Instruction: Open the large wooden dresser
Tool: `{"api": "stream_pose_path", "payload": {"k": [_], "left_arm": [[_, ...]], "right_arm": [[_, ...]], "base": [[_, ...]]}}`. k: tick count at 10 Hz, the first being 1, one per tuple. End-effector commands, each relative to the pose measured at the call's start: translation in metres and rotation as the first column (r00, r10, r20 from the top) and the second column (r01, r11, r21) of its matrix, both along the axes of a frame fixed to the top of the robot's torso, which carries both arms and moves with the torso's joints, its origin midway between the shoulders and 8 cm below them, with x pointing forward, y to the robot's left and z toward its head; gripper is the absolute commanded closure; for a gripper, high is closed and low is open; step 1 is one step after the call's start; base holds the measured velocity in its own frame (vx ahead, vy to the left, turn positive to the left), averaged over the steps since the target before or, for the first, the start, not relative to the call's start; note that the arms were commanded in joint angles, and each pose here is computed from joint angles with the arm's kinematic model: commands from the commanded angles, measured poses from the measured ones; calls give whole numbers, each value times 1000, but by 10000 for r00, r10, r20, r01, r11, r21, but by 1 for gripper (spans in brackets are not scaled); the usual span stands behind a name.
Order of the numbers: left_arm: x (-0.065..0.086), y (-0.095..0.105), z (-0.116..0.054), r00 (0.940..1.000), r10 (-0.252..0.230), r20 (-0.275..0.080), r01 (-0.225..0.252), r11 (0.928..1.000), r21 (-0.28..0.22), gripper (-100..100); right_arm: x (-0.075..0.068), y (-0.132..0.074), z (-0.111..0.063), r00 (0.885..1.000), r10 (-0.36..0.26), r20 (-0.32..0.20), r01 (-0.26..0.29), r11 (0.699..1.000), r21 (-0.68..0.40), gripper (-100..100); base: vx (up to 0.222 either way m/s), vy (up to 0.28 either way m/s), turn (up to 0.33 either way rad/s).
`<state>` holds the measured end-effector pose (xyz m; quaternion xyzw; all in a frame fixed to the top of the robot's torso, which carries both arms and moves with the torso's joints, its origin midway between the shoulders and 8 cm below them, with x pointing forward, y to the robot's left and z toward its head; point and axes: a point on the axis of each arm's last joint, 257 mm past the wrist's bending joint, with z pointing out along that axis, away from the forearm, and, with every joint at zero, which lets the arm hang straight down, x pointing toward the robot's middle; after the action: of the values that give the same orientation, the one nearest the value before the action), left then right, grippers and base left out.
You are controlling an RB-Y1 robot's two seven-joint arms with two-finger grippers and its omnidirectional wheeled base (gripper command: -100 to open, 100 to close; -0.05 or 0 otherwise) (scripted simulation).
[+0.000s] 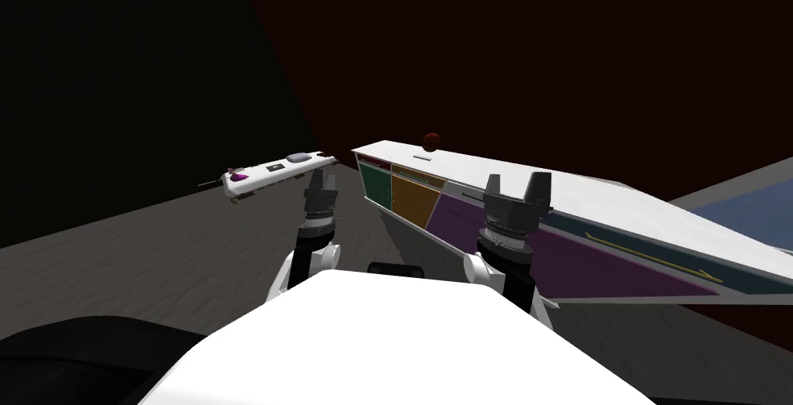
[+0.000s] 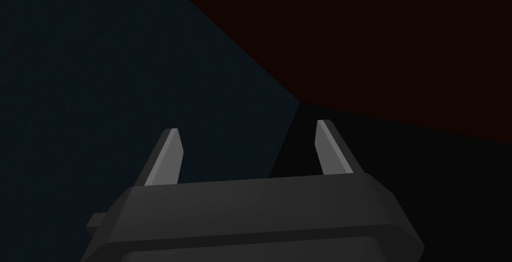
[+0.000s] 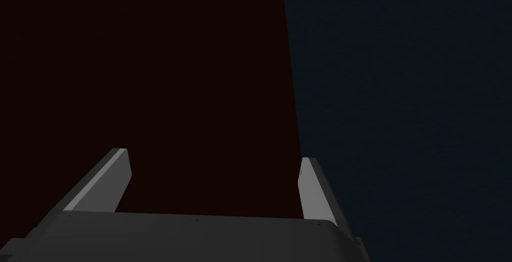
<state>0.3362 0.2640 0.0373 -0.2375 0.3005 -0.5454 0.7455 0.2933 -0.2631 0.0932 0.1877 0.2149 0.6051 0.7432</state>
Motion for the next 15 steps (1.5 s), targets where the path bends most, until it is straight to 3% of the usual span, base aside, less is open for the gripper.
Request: {"api": "stream_pose_path", "payload": {"k": [1, 9, 10, 12, 15], "left_arm": [[0, 0, 0, 10000, 0, 0, 0, 10000, 0, 0], [0, 0, 0, 10000, 0, 4, 0, 10000, 1, 0], [0, 0, 0, 10000, 0, 4, 0, 10000, 1, 0], [0, 0, 0, 10000, 0, -3, 0, 10000, 0, 0], [0, 0, 0, 10000, 0, -4, 0, 10000, 0, 0]], "right_arm": [[0, 0, 0, 10000, 0, 0, 0, 10000, 0, 0], [0, 0, 0, 10000, 0, 4, 0, 10000, -1, 0], [2, 5, -2, 9999, -19, -157, 12, 9989, -468, -100], [7, 12, -8, 9987, -237, -440, 179, 9919, -1258, -100], [16, 18, -20, 9909, -1033, -868, 771, 9612, -2648, -100]], "base": [[0, 0, 0], [0, 0, 0], [9, -2, 52], [15, -12, 77], [25, -24, 139]]}}
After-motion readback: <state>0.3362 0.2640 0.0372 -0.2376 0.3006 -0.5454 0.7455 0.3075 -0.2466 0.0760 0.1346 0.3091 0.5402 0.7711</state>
